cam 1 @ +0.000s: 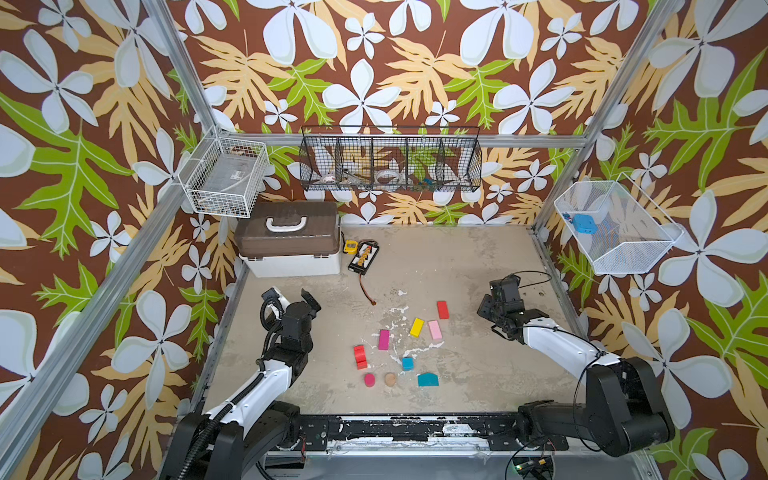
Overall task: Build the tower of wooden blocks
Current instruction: 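Lift the orange block and carry it farther from the robot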
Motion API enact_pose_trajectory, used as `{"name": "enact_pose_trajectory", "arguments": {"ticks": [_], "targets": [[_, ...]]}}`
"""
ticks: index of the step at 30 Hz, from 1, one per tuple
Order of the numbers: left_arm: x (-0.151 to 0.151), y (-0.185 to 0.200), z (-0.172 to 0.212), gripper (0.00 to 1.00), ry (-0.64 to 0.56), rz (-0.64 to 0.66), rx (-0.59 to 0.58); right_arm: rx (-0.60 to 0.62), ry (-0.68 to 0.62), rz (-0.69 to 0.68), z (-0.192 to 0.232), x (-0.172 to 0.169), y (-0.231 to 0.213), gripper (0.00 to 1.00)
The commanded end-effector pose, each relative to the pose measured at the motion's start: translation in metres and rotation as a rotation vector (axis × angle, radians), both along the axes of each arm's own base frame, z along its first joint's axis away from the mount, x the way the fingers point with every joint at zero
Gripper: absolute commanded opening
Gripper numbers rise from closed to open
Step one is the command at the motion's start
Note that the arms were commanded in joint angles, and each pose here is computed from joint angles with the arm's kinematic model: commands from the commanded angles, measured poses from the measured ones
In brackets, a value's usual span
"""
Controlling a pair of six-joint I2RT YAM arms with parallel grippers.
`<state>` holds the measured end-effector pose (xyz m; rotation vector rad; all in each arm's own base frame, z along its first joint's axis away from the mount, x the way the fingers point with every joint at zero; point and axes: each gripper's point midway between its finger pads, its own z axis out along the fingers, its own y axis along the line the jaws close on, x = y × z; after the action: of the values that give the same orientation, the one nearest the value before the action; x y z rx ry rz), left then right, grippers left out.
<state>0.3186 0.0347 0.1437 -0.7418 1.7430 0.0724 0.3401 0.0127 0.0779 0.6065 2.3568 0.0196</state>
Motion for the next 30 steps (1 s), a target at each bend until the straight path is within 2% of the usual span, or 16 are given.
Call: {"name": "enact_pose_trajectory", "arguments": {"ticks": [1, 7, 10, 14, 22, 30], "targets": [[-0.001, 0.002, 0.004, 1.00, -0.023, 0.013, -0.004, 0.013, 0.000, 0.037, 0.002, 0.008, -0.005, 0.50], [-0.011, 0.004, 0.007, 1.00, -0.070, 0.013, -0.015, -0.052, -0.023, 0.044, 0.007, 0.024, -0.015, 0.51], [-0.015, 0.005, 0.009, 1.00, -0.092, 0.013, -0.020, -0.046, -0.018, 0.046, 0.005, 0.026, -0.014, 0.50], [-0.015, 0.004, 0.010, 1.00, -0.098, 0.006, -0.021, -0.066, -0.003, 0.011, 0.000, 0.017, -0.022, 0.49], [-0.019, 0.002, 0.010, 1.00, -0.118, -0.012, -0.034, -0.022, -0.009, 0.019, -0.022, 0.005, -0.016, 0.48], [-0.018, -0.001, 0.009, 1.00, -0.122, -0.030, -0.042, -0.001, 0.012, 0.066, -0.031, 0.015, -0.006, 0.48]]}}
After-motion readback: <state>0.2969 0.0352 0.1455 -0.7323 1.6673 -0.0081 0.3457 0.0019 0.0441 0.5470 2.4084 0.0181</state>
